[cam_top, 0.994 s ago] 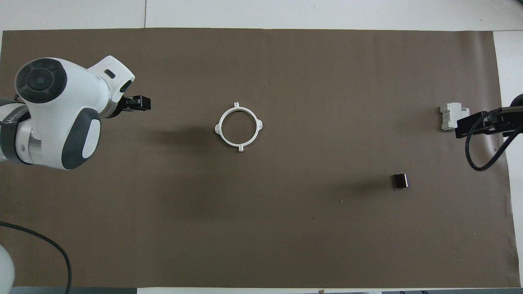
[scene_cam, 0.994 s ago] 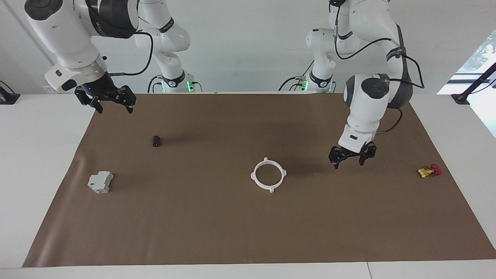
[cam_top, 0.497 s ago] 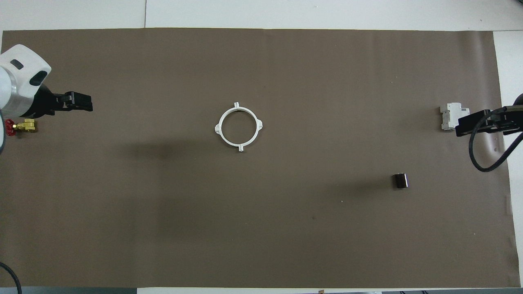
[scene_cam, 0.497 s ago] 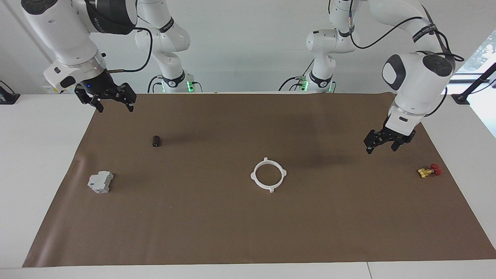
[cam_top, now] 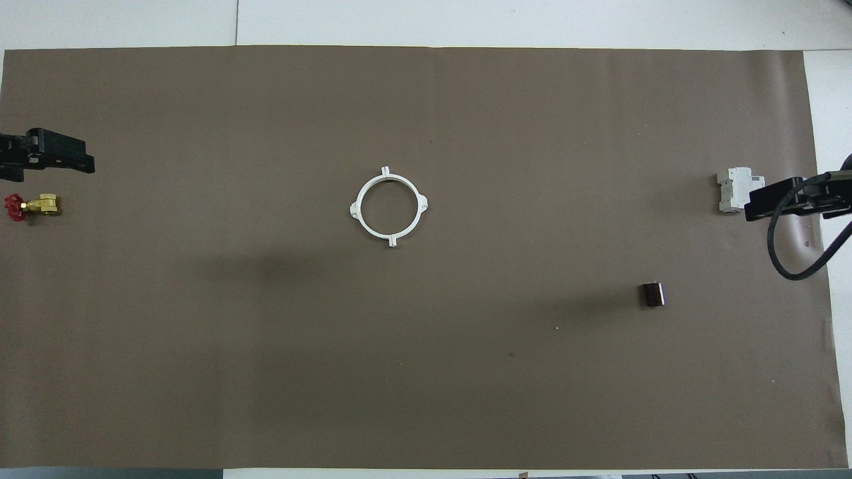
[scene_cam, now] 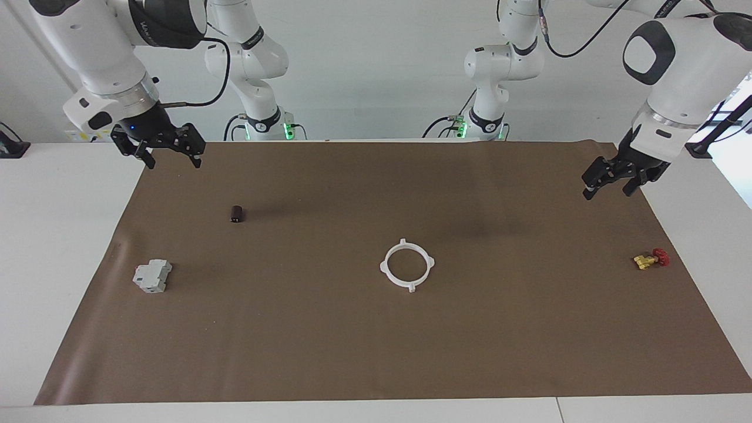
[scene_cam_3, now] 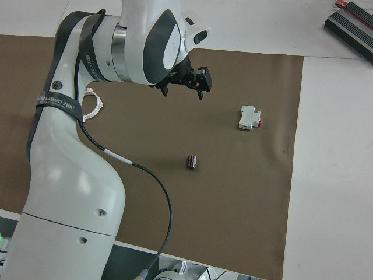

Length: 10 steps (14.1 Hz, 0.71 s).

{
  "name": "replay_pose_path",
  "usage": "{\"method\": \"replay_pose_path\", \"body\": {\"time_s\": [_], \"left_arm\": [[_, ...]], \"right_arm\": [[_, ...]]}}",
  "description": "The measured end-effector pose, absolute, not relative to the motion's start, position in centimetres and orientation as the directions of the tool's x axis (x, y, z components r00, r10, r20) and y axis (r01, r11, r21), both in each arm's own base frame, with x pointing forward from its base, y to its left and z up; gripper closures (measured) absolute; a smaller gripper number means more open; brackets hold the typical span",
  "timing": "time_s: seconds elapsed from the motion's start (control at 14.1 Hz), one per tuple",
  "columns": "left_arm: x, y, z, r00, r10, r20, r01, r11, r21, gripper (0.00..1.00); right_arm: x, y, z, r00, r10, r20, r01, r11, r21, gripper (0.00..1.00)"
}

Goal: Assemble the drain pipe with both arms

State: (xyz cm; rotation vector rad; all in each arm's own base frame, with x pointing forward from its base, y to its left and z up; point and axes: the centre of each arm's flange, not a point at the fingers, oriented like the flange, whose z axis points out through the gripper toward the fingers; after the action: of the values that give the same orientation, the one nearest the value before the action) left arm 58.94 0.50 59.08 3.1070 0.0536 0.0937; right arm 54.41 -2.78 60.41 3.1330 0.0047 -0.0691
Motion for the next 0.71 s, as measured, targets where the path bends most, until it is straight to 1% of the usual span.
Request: {"method": "replay_pose_path", "body": {"time_s": [0.35, 0.71], "left_arm": [[56.6, 1.0, 59.9, 0.999, 0.033, 0.042, 0.032, -0.999, 0.037, 0.00], [56.1, 1.0, 59.6, 0.999, 0.033, 0.033, 0.032, -0.999, 0.038, 0.00]], "right_arm": [[54.4, -2.7, 60.4, 0.999, 0.004, -0.044, 0.004, -1.000, 0.007, 0.00], [54.4, -2.7, 60.4, 0.999, 0.004, -0.044, 0.005, -1.000, 0.007, 0.00]]}}
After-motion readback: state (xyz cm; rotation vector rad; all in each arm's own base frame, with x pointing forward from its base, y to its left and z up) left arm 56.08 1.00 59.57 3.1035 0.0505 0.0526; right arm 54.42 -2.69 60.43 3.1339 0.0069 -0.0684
